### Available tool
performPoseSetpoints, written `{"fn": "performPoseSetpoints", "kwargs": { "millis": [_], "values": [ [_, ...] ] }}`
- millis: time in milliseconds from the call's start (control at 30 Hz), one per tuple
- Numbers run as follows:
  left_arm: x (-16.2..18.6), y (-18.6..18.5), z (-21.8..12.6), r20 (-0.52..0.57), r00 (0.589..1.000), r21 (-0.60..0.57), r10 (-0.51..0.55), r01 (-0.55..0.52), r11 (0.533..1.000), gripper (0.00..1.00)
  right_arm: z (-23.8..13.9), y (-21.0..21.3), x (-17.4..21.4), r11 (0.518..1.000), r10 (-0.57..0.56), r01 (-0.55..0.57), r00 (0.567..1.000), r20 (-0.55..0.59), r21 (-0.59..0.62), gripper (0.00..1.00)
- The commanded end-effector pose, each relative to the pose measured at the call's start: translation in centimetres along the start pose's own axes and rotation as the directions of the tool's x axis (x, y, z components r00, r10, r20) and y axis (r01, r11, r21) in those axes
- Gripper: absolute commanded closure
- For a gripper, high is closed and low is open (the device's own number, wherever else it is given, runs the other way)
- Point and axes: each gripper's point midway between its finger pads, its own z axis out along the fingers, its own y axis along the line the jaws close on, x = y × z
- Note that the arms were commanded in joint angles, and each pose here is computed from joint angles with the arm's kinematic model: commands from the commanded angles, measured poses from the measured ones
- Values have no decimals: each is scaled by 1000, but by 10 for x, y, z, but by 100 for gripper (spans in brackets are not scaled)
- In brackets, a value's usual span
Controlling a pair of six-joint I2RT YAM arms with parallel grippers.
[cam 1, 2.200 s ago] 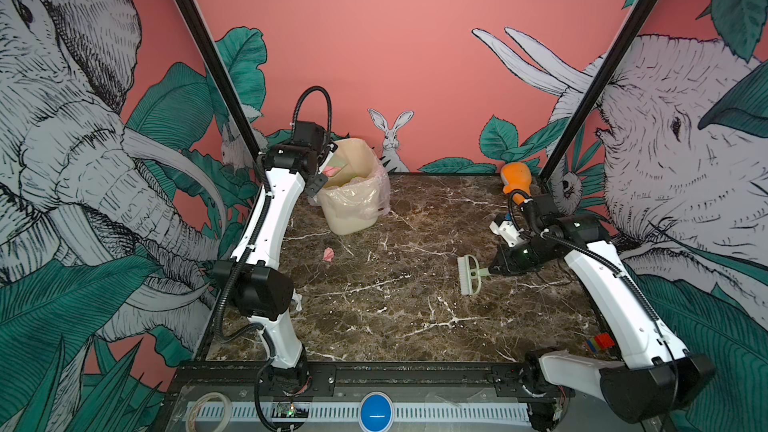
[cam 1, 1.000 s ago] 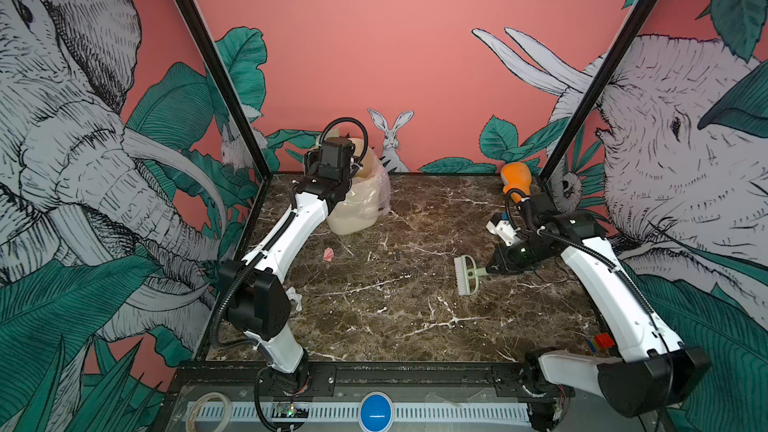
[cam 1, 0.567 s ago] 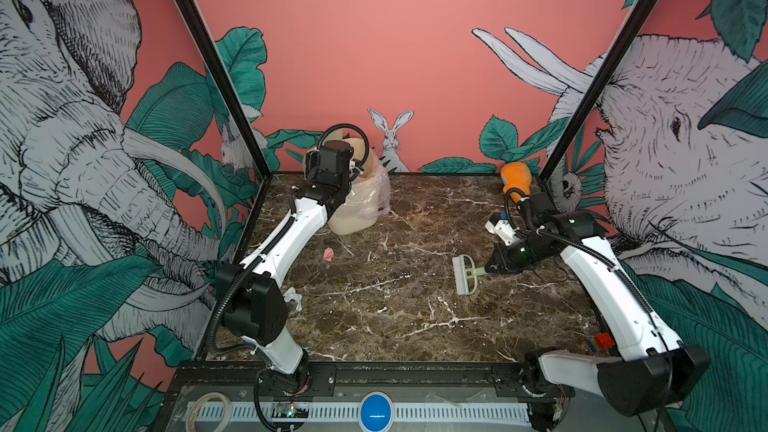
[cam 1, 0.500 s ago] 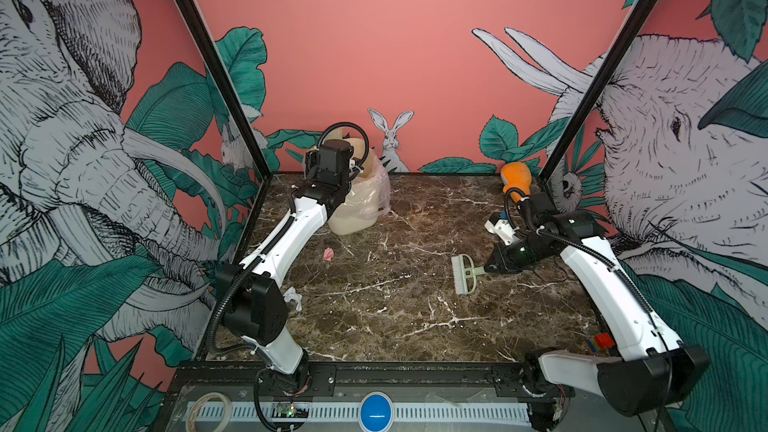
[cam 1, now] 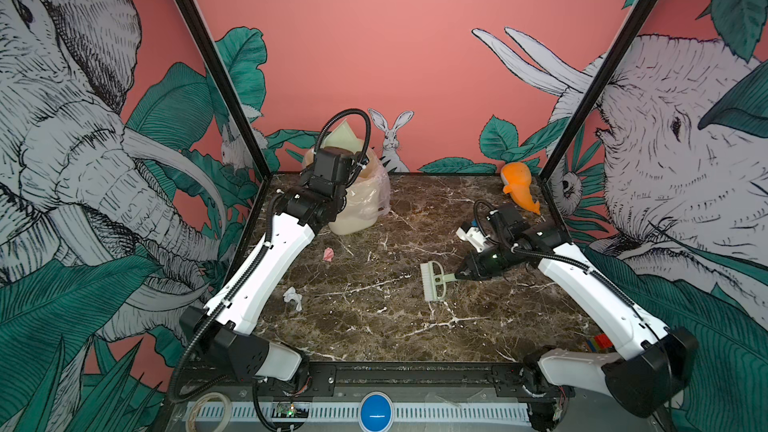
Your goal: Sweep away the paper scraps from the table
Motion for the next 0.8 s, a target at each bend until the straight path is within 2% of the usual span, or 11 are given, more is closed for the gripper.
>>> {"fn": "performPoseSetpoints", "kwargs": {
  "millis": [0,133,300,400,767],
  "values": [
    [20,-35,-17,-13,981,179,-194,194,965,98,22,31,-31,995,-21,30,996,88,-96,100],
    [25,-55,-31,8,961,280,-275,262,924,97,53,63,-51,981,-44,66,991,124,-180,100],
    [33,-64,-38,4,957,314,-291,275,909,97,87,104,-76,956,-62,102,986,153,-274,100],
    [35,-64,-39,8,956,314,-294,277,908,97,113,120,-91,940,-14,67,988,156,-335,100],
    [39,-67,-38,4,966,315,-259,244,917,97,180,151,-149,821,213,-82,962,170,-565,100]
  ]
}}
